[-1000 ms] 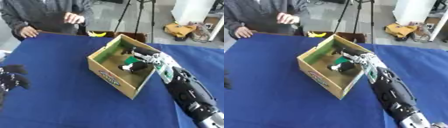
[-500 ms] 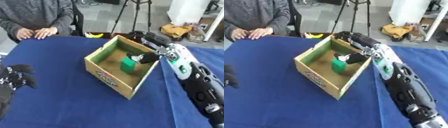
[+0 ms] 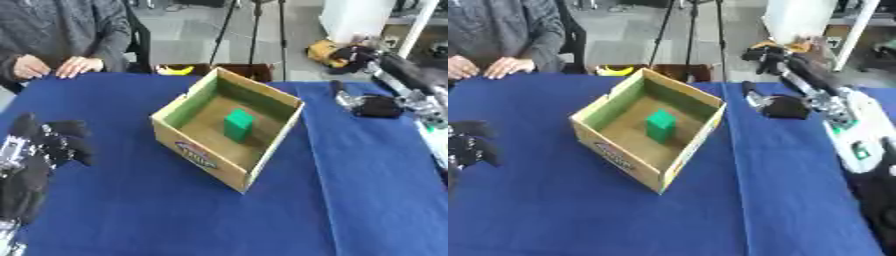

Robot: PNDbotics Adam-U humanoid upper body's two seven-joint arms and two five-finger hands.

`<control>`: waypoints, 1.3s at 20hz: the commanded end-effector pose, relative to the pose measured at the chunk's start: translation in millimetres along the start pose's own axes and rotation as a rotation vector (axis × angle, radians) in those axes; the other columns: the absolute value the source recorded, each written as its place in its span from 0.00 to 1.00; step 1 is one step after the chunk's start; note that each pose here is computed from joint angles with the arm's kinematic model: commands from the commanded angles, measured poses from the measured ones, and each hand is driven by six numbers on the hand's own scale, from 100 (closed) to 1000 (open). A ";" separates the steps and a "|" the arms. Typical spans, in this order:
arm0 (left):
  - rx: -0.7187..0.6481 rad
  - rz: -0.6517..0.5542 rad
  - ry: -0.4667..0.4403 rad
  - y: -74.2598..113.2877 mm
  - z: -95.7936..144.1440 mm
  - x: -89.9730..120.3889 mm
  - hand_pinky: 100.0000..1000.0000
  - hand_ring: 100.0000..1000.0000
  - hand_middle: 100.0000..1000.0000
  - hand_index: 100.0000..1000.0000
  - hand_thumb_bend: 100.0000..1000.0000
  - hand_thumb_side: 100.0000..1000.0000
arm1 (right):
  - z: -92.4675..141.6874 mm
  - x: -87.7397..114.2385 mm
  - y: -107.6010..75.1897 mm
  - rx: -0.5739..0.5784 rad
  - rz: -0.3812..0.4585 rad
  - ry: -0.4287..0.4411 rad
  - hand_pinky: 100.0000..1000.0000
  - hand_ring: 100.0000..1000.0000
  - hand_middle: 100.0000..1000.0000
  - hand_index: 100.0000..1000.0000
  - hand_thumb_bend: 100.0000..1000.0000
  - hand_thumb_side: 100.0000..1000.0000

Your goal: Pick up objects on the table and place them in the box.

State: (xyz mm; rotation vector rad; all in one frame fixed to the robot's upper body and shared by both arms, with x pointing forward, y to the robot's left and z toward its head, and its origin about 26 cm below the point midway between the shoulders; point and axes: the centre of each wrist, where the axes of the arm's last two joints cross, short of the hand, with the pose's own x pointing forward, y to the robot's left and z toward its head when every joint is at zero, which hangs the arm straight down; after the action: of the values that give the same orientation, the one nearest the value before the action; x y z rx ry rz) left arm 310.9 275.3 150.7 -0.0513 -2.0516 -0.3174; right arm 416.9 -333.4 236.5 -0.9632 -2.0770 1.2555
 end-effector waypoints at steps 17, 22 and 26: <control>0.012 0.004 0.010 -0.5 3.9 -2.5 0.45 0.48 0.55 0.69 0.35 0.99 | 91.0 29.1 17.9 -0.321 -0.256 0.276 0.51 0.50 0.74 0.81 0.00 0.65; 0.011 0.006 0.013 -0.6 4.9 -3.4 0.45 0.49 0.55 0.68 0.35 0.99 | 99.0 30.8 25.1 -0.394 -0.330 0.308 0.48 0.52 0.73 0.62 0.00 0.58; 0.011 0.009 0.017 -0.9 5.2 -4.2 0.45 0.49 0.55 0.68 0.35 1.00 | 102.5 29.5 26.5 -0.439 -0.376 0.306 0.45 0.52 0.63 0.52 0.00 0.57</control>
State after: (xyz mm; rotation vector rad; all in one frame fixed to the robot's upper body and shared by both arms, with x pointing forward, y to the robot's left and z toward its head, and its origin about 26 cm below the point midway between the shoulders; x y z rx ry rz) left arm 308.8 275.8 139.4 -0.0538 -2.0192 -0.2877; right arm 333.6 -352.7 159.5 -0.8149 -2.1501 0.4537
